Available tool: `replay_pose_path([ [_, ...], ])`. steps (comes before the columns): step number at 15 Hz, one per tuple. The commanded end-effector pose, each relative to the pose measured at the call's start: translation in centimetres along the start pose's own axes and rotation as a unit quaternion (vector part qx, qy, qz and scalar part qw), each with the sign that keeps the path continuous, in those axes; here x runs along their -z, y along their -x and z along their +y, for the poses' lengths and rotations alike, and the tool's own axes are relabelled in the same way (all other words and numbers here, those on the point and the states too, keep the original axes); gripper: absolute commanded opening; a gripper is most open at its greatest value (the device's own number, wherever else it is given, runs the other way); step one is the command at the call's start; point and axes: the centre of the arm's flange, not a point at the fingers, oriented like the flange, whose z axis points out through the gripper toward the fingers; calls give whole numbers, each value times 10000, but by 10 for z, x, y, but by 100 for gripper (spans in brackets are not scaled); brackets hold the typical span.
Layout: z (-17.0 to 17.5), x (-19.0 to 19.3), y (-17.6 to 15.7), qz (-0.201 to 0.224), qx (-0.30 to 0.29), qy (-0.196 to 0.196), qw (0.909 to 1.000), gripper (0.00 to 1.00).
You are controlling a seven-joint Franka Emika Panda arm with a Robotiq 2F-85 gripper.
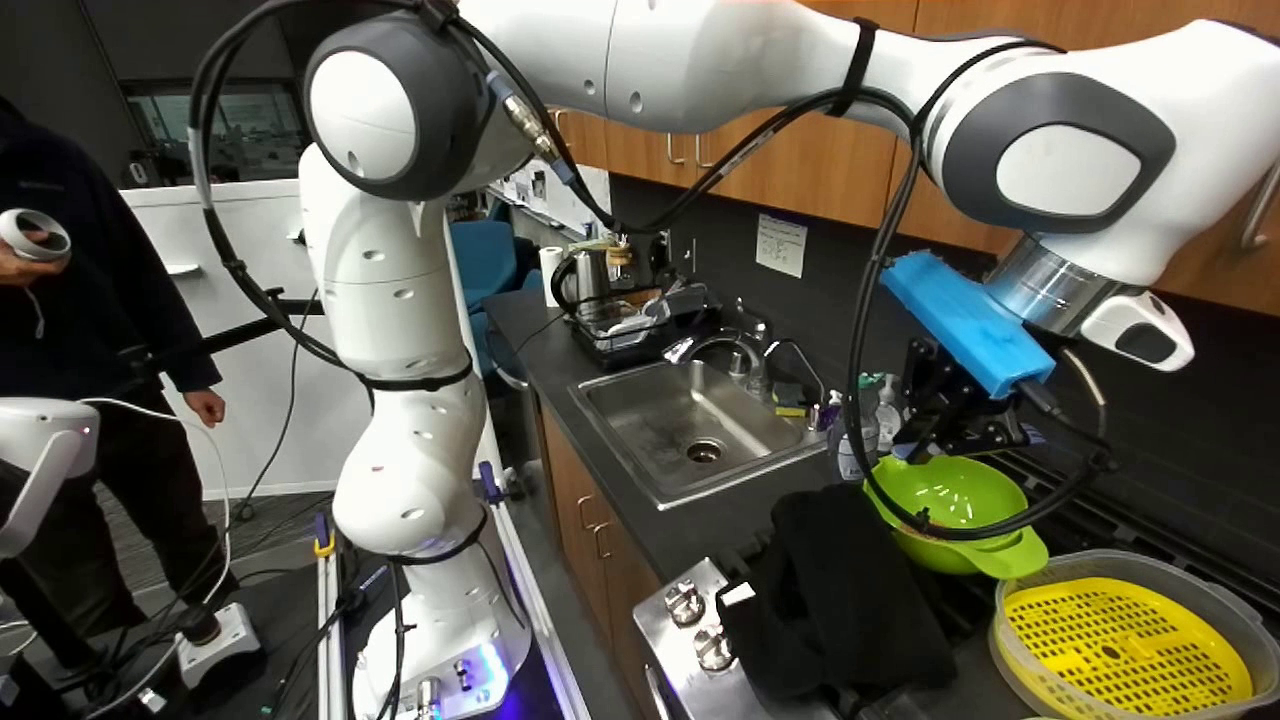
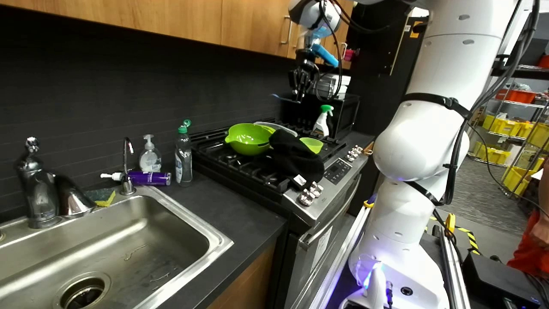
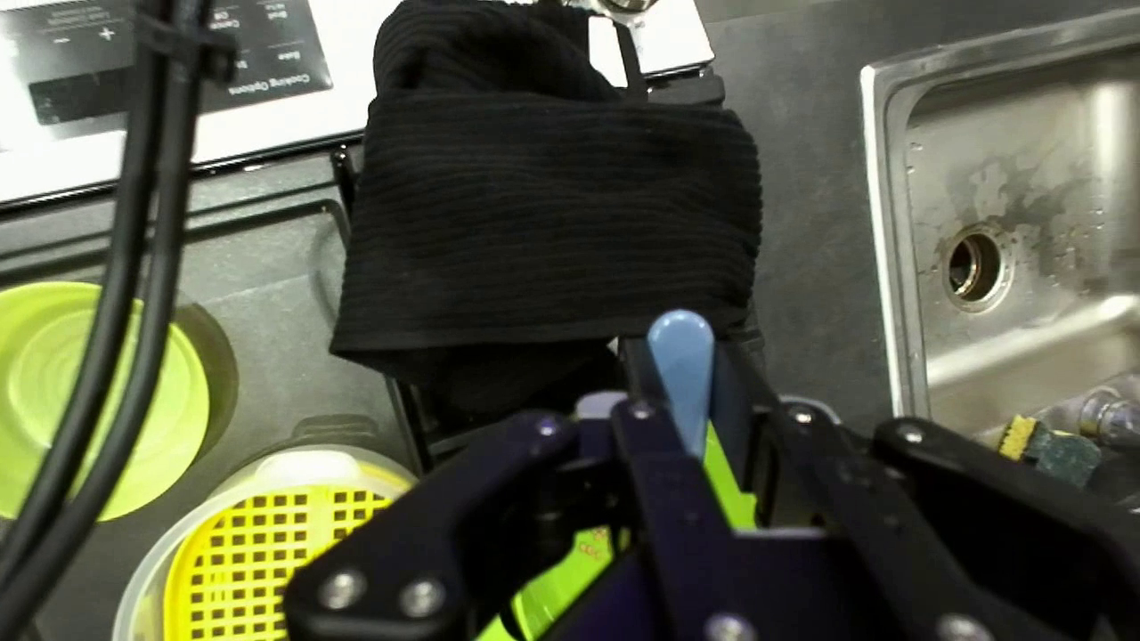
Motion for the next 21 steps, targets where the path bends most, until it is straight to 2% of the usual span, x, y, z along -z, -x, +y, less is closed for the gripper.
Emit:
replay_pose_path([
  [1, -9, -4, 11, -194, 123, -374, 9990, 5],
  [4, -15, -9, 15, -507, 109, -785, 9956, 5],
  [8, -24, -11, 18, -759, 22, -1474, 9862, 5],
  [14, -32, -19, 15, -1000, -356, -2322, 9669, 5],
  [21, -37, -43, 3, -1322, -1107, -2914, 9409, 5],
])
